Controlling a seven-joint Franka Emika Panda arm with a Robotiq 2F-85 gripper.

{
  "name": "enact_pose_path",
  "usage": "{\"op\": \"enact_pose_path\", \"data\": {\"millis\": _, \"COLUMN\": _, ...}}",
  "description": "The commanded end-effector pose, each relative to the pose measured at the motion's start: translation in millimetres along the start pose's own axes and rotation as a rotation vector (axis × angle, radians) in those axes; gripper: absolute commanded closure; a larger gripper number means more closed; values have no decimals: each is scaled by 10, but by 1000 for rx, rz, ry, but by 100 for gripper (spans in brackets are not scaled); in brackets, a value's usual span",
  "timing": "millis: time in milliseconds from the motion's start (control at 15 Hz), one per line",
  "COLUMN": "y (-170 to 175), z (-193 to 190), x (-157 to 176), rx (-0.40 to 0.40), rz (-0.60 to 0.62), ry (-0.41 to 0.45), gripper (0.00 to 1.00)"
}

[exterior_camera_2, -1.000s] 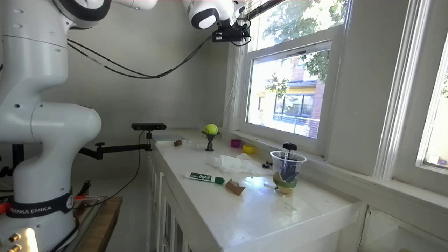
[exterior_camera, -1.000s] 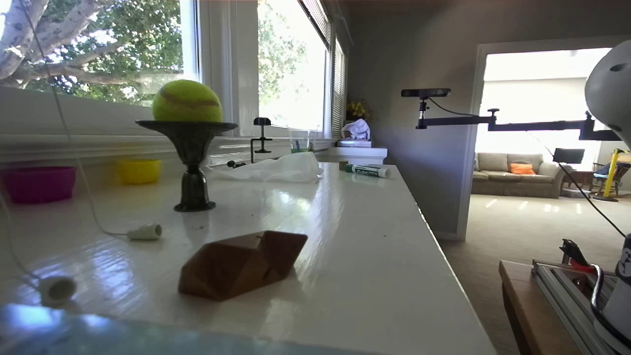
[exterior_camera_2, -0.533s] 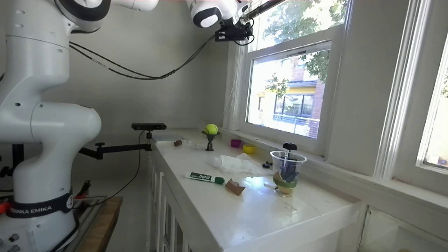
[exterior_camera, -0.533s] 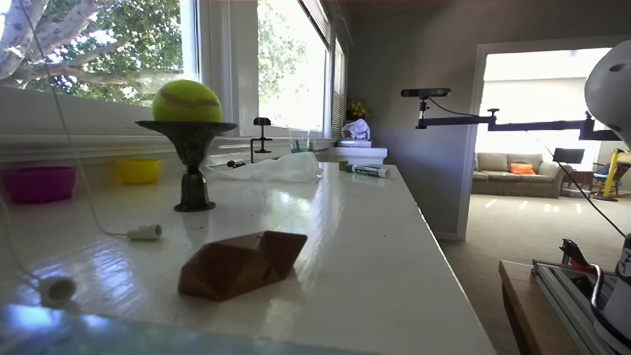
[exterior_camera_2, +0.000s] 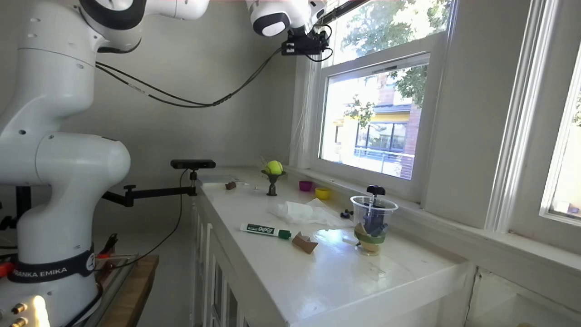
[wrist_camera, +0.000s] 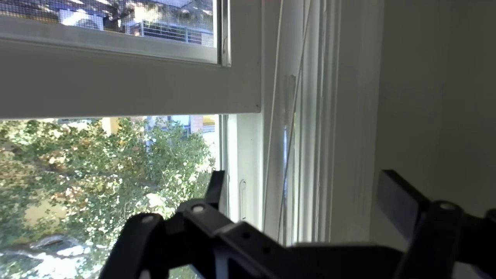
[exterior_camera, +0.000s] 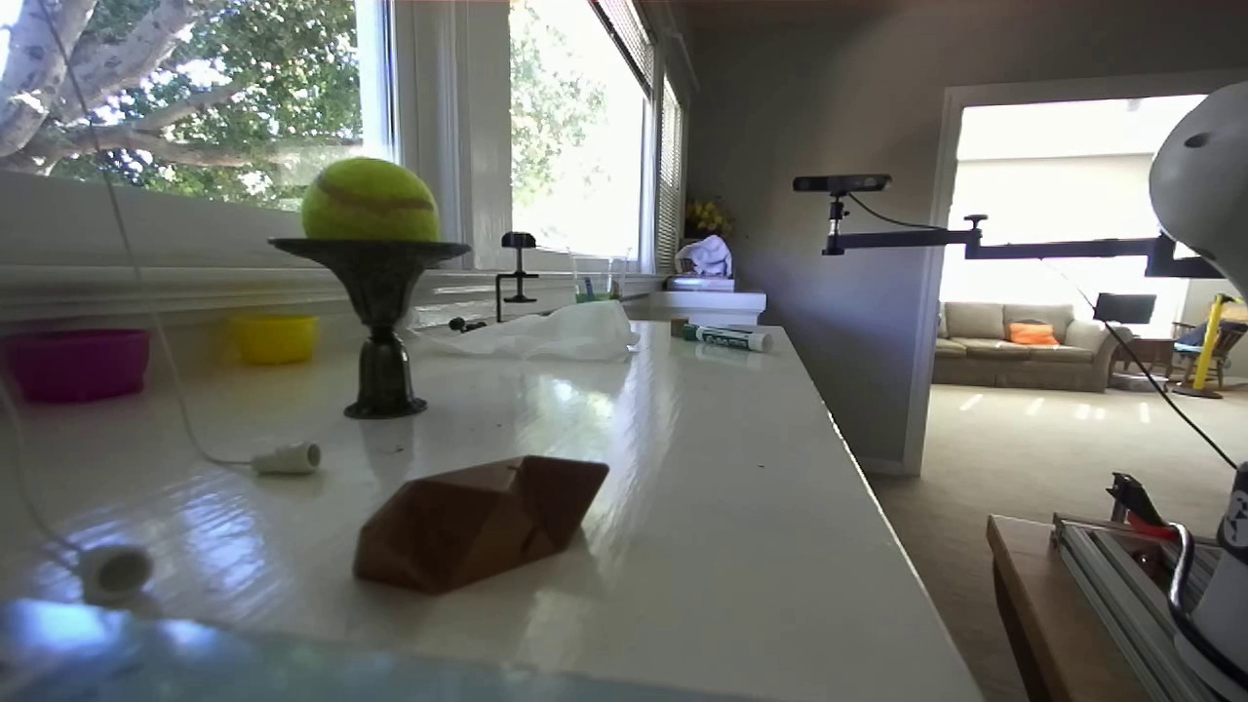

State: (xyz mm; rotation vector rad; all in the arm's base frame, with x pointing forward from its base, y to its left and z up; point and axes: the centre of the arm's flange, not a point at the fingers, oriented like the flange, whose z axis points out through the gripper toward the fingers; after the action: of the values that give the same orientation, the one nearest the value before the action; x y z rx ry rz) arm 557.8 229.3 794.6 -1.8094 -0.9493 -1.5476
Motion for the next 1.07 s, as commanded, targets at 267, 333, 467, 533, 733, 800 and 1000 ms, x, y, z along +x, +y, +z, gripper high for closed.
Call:
{"op": "enact_pose_path", "data": {"millis": 267, "y": -8, "z": 12, "x": -27, "rx": -4, "rz": 1, "ry": -10, "gripper": 0}}
{"op": "enact_pose_path", "data": {"millis": 333, "y": 2, "z": 20, "x": -30, "rx": -11, "rz": 4, "ry": -12, "gripper": 0}}
{"op": "enact_pose_path", "data": {"millis": 467, "y": 1, "z": 46, "x": -20, "rx": -14, "rz": 5, "ry": -13, "gripper": 0}}
{"op": "enact_pose_path", "data": {"millis": 533, "y": -9, "z": 56, "x": -15, "rx": -18, "rz": 5, "ry": -15, "gripper": 0}}
{"op": "enact_pose_path", "data": {"millis": 733, "y": -28, "z": 98, "x": 12, "rx": -15, "rz": 0, "ry": -17, "gripper": 0}}
{"op": "enact_pose_path", "data": {"millis": 800, "y": -31, "z": 119, "x": 18, "rx": -13, "rz": -4, "ry": -18, "gripper": 0}}
{"op": "enact_pose_path", "data": {"millis": 1000, "y": 17, "z": 224, "x": 48, "rx": -11, "rz": -15, "ry": -20, "gripper": 0}}
